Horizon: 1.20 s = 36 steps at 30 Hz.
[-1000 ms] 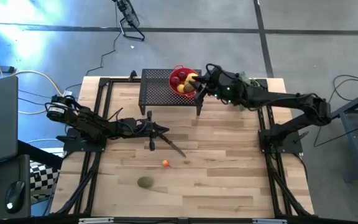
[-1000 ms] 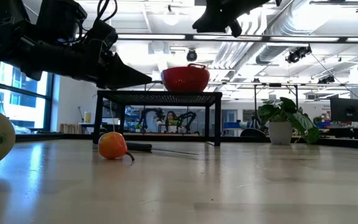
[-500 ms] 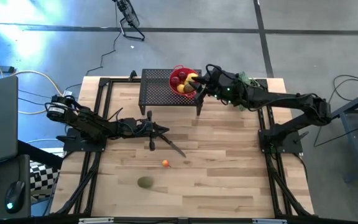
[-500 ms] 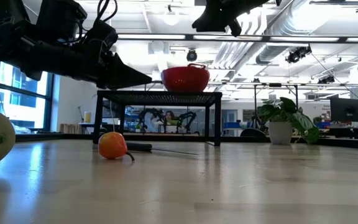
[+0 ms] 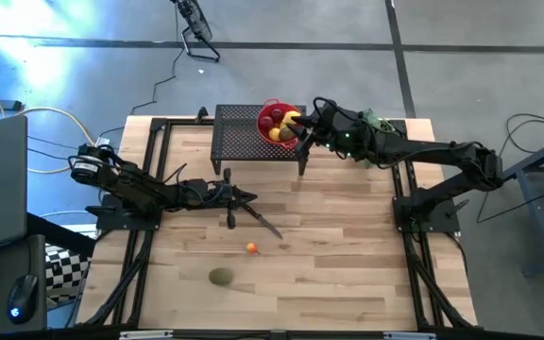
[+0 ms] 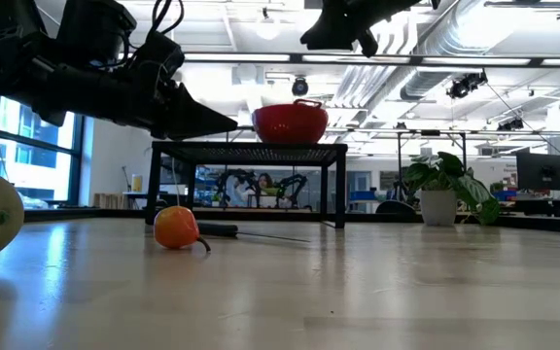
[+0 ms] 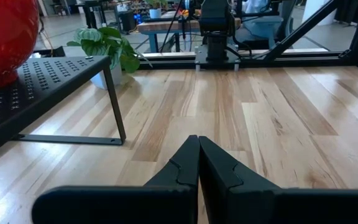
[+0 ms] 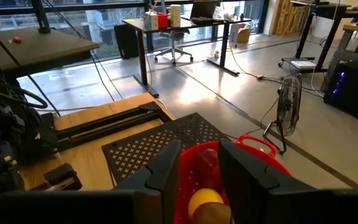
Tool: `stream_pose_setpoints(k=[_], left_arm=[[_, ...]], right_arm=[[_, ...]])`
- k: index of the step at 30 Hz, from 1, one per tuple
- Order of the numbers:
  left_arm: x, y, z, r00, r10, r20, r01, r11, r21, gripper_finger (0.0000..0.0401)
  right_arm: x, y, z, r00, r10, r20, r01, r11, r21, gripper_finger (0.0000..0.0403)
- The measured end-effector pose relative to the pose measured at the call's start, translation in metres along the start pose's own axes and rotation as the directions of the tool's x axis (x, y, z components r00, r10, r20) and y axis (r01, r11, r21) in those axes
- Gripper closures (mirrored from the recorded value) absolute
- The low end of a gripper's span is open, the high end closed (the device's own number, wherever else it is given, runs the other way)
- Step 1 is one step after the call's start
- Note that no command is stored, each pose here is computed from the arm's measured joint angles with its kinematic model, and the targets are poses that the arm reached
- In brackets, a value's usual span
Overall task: Pick & Place Fruit
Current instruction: Put the pear into the colander on the shelf
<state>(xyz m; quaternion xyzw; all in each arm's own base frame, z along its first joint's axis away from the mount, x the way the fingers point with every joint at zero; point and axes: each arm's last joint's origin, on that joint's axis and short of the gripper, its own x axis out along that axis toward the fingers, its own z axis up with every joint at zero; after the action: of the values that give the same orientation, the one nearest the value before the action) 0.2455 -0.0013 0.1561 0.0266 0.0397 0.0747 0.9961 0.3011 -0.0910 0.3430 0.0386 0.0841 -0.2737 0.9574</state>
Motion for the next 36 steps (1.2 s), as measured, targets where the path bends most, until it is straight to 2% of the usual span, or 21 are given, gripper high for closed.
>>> stream_pose_setpoints(k=[4,9,17,24,32,36], left_arm=[[0.000,0.000,0.000,1.000,0.000,0.000,0.000,1.000,-0.009,0.0401],[0.000,0.000,0.000,1.000,-0.004,-0.003,0.004,0.997,-0.074,0.0401],[0.000,0.000,0.000,1.000,-0.004,-0.003,0.003,0.997,-0.079,0.0401],[0.000,0.000,0.000,1.000,-0.003,-0.003,0.003,0.997,-0.079,0.0401],[0.000,0.000,0.000,1.000,0.017,-0.004,-0.017,0.997,-0.076,0.0401],[0.000,0.001,0.000,1.000,0.018,-0.004,-0.018,0.997,-0.076,0.0401]], right_arm=[[0.000,0.000,0.000,1.000,0.000,0.001,0.000,1.000,0.000,0.0299],[0.000,0.000,0.001,1.000,0.000,0.005,0.000,1.000,0.002,0.0299],[0.000,0.000,0.003,1.000,0.002,0.030,-0.003,1.000,0.009,0.0299],[-0.004,0.008,-0.011,0.994,-0.043,-0.097,0.041,0.999,-0.015,0.0299],[-0.015,0.037,-0.012,0.996,0.041,-0.082,-0.043,0.999,-0.032,0.0300],[-0.017,0.048,-0.021,0.996,0.083,-0.022,-0.083,0.996,-0.035,0.0300]])
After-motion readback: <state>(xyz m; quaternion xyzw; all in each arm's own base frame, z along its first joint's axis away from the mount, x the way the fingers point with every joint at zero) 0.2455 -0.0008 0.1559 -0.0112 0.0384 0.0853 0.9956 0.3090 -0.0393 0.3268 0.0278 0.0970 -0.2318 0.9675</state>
